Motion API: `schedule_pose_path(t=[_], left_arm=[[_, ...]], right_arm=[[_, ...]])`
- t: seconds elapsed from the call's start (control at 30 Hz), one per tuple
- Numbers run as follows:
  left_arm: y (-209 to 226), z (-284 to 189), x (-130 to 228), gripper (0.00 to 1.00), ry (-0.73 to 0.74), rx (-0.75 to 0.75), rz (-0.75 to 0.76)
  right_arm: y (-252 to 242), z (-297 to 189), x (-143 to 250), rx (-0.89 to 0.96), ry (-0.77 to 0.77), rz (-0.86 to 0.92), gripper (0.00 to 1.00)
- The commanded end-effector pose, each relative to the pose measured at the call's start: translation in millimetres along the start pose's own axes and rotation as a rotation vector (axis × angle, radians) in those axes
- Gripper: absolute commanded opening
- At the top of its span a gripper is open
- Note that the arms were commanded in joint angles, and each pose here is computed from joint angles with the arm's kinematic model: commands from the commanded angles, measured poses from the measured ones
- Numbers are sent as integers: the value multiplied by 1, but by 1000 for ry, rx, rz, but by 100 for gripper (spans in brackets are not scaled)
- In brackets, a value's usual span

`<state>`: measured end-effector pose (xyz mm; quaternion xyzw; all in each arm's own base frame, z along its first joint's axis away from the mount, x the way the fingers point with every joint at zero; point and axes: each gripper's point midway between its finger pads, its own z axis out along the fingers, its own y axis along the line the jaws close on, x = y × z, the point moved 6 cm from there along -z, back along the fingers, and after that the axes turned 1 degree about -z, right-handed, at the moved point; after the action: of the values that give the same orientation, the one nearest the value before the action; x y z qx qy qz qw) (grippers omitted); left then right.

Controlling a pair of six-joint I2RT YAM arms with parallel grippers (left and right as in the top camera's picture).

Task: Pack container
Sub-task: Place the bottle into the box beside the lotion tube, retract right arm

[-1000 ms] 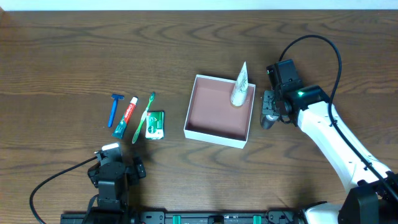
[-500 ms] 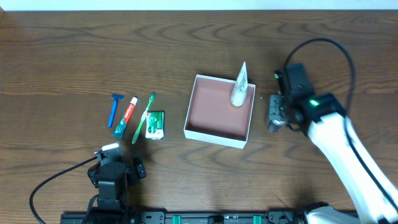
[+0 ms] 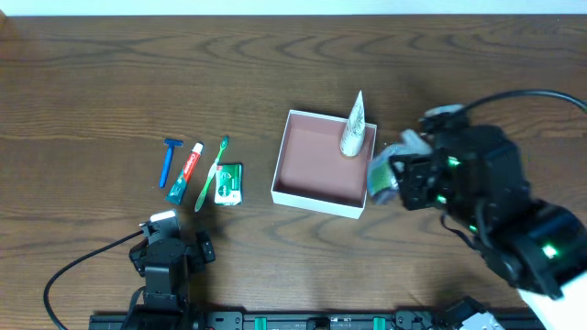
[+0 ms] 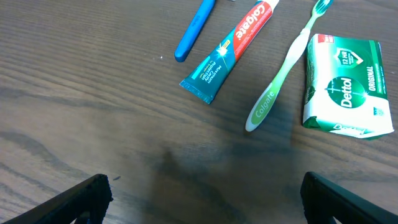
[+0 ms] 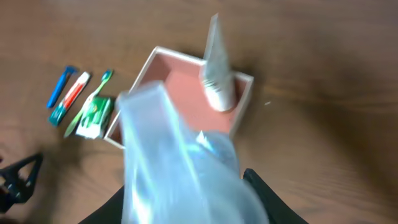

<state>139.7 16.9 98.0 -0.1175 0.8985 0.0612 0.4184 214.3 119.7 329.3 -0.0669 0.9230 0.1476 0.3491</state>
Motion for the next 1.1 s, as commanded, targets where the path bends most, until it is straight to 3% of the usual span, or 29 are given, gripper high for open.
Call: schedule_pose_path(t=[0.0,0.13,0.27,0.47,0.8,1.07], left_arm=[[2,2,3,98,4,-14,1],[2,2,3,98,4,-14,1],[2,2,3,98,4,-14,1],[2,2,3,98,4,-14,1],[2,2,3,98,4,-14,1],[2,2,3,98,4,-14,1]], right_arm=[[16,25,-2,-27,48,40,23],[25,70,-4,9,114,42,22],[13,117,2,165,174,71,29],[7,163,23,247,302,69,28],[-6,176,47,335,348,78,67],[-2,134,22,277,212,79,80]])
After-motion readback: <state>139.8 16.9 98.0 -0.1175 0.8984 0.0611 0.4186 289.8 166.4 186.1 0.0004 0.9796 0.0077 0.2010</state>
